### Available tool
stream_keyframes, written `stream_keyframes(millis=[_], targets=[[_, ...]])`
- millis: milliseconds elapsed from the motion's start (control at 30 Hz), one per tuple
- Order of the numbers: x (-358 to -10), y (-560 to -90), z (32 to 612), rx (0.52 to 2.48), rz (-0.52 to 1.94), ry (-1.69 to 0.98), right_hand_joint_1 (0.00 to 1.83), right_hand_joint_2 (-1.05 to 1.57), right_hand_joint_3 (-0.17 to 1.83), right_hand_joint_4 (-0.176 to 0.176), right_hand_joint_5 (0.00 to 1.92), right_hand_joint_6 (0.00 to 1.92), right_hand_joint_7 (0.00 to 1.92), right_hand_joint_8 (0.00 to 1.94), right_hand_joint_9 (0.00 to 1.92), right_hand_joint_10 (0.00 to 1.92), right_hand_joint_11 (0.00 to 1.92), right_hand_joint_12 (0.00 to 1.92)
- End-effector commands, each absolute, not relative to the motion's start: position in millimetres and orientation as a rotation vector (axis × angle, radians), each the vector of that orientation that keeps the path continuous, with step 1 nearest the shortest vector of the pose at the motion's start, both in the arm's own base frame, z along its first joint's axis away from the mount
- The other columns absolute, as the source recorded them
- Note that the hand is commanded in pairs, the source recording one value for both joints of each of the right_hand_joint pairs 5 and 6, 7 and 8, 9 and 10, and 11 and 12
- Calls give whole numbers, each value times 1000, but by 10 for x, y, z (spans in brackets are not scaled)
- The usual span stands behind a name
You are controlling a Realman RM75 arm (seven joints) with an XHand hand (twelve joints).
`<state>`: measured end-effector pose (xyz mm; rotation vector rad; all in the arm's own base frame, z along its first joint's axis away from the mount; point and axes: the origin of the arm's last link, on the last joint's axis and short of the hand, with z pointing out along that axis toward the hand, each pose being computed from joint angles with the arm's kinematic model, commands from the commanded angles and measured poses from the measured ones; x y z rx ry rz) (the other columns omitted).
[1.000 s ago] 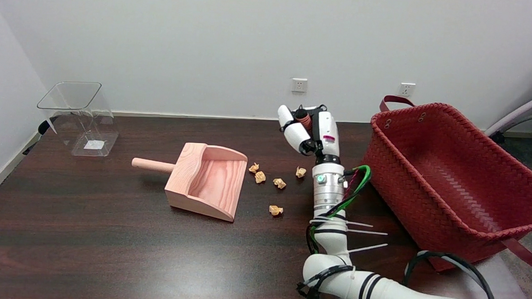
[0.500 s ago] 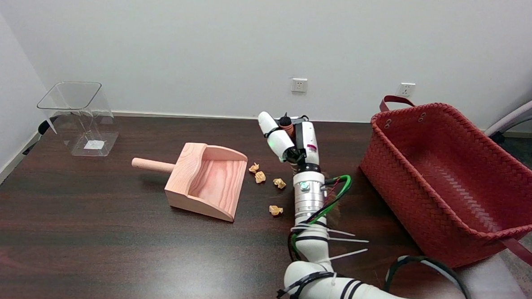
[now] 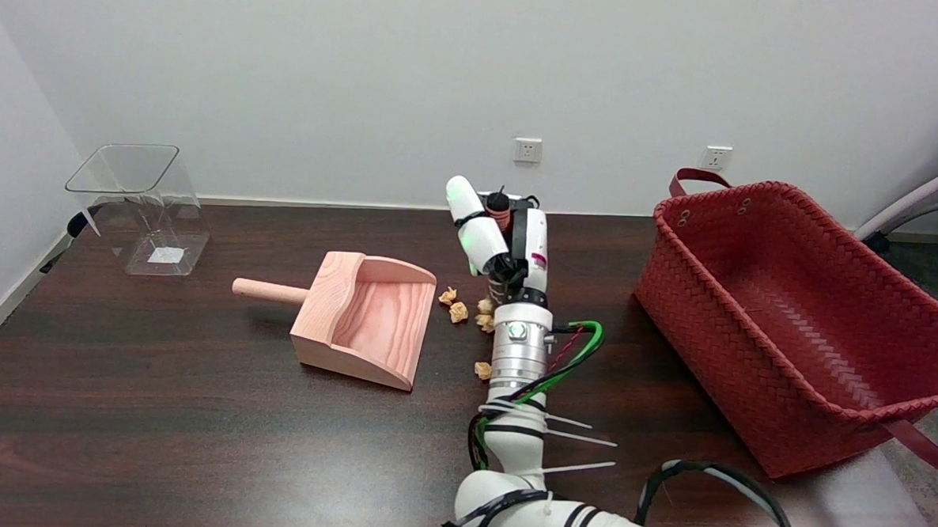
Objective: Sweep the paper balls into the dustpan.
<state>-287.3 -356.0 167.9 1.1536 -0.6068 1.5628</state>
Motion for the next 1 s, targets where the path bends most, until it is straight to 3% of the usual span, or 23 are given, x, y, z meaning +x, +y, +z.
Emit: stream_keyframes(millis=[33,367,600,767,1000], targets=[[-2527,-3634,1385,1141,1737,-611,652,1571,-98,0,1920,1920,1920,1920,1920,1920,1920,1920],[-2385,-3836,1296,979,1959,-809,623,1571,-143,0,1920,1920,1920,1920,1920,1920,1920,1920],[-2214,-3845,1338,1038,2019,-744,609,1571,-159,0,1920,1920,1920,1920,1920,1920,1920,1920],[-2154,-3869,1510,1173,1903,-613,624,1571,-174,0,1920,1920,1920,1920,1920,1920,1920,1920],[-2248,-3971,1458,1320,1670,-645,645,1571,-175,0,1920,1920,1920,1920,1920,1920,1920,1920]])
